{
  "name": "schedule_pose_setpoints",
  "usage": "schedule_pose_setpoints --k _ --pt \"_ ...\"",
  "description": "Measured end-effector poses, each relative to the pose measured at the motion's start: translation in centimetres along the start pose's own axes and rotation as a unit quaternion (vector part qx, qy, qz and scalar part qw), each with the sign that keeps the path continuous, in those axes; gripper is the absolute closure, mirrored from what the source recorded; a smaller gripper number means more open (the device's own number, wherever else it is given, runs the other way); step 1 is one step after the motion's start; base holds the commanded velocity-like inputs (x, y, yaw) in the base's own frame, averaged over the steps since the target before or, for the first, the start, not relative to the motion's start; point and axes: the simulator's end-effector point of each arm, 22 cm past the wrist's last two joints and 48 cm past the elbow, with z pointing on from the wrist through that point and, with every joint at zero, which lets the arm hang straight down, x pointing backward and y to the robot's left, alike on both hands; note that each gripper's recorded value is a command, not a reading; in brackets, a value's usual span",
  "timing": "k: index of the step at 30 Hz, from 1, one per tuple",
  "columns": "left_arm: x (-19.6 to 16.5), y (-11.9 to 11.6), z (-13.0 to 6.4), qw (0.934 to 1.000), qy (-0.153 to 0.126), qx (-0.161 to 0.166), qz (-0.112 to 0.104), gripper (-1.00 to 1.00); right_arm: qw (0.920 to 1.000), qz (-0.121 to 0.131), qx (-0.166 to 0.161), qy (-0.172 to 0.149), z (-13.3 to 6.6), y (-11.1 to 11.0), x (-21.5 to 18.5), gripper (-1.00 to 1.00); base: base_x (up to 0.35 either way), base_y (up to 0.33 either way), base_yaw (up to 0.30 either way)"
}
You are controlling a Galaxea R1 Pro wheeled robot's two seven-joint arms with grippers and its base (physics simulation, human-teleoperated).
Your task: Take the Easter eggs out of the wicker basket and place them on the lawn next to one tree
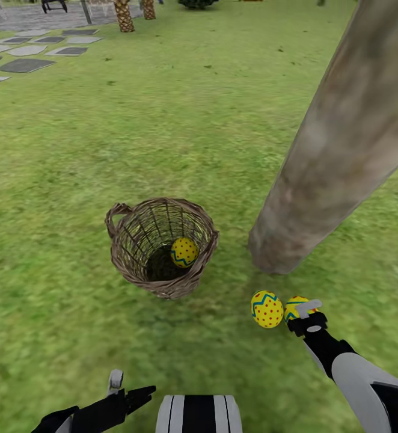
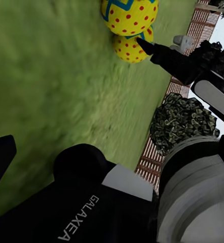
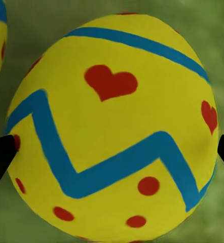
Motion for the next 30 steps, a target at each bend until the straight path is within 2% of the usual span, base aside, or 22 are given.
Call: schedule_pose_setpoints --k 21,27,30 --pt "-1.8 -3.0 -0.9 0.999 -0.011 0.01 0.041 -1.0 0.9994 0.011 0.015 -0.028 -2.6 -3.0 -3.3 -1.0 0.0 0.0 0.0" --pt "-2.2 -3.8 -1.1 0.9985 -0.014 0.012 0.052 -1.0 0.9995 0.013 0.022 -0.016 -3.3 -4.5 -2.3 -1.0 0.0 0.0 0.0" --pt "-2.5 -4.2 -1.3 0.9982 -0.016 0.012 0.057 -1.0 0.9998 0.008 0.016 0.01 -3.5 -4.4 0.9 -1.0 0.0 0.0 0.0"
